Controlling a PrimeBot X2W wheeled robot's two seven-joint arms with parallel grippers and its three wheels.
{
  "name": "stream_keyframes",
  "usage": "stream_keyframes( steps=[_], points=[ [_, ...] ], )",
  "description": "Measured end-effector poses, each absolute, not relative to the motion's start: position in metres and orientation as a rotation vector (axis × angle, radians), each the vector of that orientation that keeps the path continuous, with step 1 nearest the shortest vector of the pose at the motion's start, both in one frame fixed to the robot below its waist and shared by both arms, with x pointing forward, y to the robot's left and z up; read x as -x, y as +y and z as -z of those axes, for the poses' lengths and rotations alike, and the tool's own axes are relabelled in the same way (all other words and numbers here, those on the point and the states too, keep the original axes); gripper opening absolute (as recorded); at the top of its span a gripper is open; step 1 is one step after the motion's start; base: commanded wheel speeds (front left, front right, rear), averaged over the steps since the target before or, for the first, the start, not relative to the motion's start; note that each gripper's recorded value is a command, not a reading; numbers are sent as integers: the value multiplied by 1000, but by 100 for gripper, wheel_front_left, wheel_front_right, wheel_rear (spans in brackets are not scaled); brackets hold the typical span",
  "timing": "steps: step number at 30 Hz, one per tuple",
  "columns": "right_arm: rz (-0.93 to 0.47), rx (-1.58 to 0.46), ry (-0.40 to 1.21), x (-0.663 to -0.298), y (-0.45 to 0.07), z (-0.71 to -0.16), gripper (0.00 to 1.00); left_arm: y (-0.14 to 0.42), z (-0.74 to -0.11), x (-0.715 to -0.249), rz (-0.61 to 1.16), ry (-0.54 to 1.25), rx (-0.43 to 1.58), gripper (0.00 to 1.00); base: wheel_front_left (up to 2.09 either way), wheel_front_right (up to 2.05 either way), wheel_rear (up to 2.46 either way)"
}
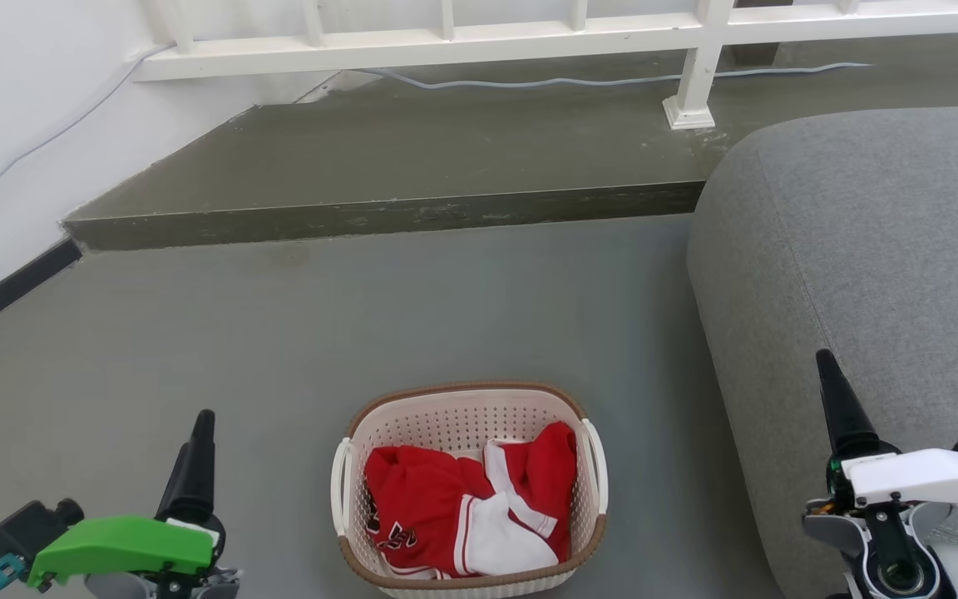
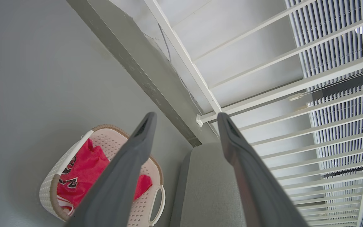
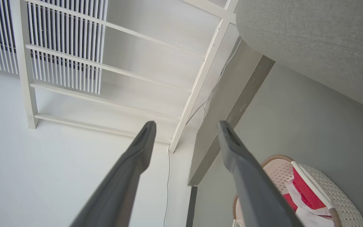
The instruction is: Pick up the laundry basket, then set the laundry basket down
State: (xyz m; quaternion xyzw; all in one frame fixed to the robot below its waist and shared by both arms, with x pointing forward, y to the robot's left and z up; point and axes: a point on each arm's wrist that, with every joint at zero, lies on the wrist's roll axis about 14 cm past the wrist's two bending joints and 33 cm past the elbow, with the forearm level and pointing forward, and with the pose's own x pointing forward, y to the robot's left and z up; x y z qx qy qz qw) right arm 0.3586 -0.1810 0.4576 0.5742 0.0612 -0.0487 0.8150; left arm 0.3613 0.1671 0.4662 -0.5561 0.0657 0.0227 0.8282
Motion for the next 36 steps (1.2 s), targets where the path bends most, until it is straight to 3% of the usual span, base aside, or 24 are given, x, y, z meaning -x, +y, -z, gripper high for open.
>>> stream_keyframes(
  steps=[36],
  points=[
    [-32,-662,92,-365,-145,-481,100,130,-488,-364,96,90,524,100,0,0,0]
  ],
)
